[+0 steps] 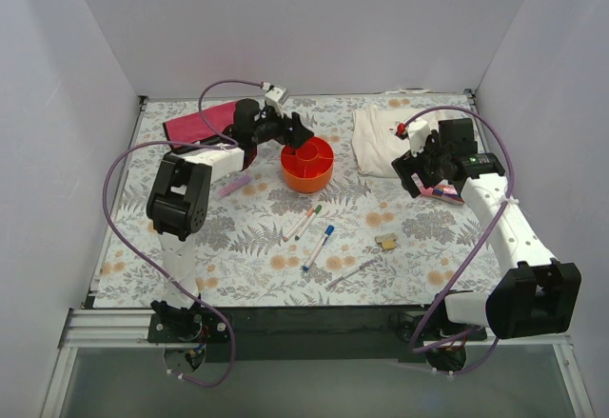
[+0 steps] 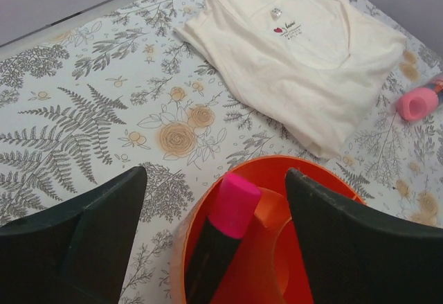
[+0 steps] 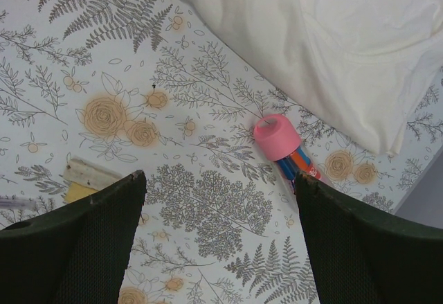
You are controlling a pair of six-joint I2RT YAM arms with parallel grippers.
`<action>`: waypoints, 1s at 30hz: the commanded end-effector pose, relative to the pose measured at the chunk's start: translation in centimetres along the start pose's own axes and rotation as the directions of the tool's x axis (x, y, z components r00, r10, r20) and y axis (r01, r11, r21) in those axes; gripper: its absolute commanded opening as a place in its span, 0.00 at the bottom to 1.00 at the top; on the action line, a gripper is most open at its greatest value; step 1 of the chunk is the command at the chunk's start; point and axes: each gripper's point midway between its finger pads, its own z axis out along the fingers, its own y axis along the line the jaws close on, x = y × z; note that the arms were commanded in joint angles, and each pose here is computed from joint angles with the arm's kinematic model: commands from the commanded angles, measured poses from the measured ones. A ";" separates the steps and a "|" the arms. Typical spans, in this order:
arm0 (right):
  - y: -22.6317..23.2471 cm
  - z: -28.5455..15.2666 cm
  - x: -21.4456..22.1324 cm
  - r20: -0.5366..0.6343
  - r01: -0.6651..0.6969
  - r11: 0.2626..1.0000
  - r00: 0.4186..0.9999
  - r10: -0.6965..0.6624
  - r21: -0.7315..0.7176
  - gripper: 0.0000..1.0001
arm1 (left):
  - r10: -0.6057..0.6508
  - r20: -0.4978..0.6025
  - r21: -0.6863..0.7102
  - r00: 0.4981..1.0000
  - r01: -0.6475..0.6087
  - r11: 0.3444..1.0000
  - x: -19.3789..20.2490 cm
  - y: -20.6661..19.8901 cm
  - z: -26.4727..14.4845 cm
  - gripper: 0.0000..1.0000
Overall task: Sort the stationery into containers
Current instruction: Place the pen in the storage box, then pick up the pen from the center of the board.
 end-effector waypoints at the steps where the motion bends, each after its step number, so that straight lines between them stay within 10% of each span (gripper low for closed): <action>1: -0.1 0.4 -0.2 0.004 -0.014 1.000 1.000 0.014 -0.010 0.92 | 0.094 0.081 -0.022 0.992 -0.093 0.995 -8.1 -1.9 -2.0 0.80; 8: 0.9 0.6 0.6 0.014 -0.019 0.999 1.000 0.020 -0.036 0.92 | 0.324 0.068 -0.315 0.944 -0.288 0.905 -15.3 -0.6 -10.3 0.98; 12: 1.9 0.8 1.3 0.011 -0.022 0.997 1.000 0.023 -0.072 0.93 | 0.466 -0.195 -0.216 0.863 -0.501 0.838 -9.7 0.0 -14.5 0.98; 15: 2.6 0.8 1.7 0.007 -0.014 0.995 1.000 0.014 -0.103 0.93 | 0.378 -0.498 -0.016 0.780 -0.444 0.896 -0.1 0.3 -17.1 0.73; 18: 2.8 1.0 1.9 0.004 -0.002 0.993 1.000 0.003 -0.118 0.93 | 0.237 -0.671 0.083 0.703 -0.247 0.966 6.0 0.8 -20.2 0.75; 30: 3.3 1.0 2.3 0.014 0.004 0.992 1.000 -0.002 -0.129 0.93 | 0.182 -0.783 -0.028 0.595 -0.327 0.945 10.1 5.8 -21.1 0.85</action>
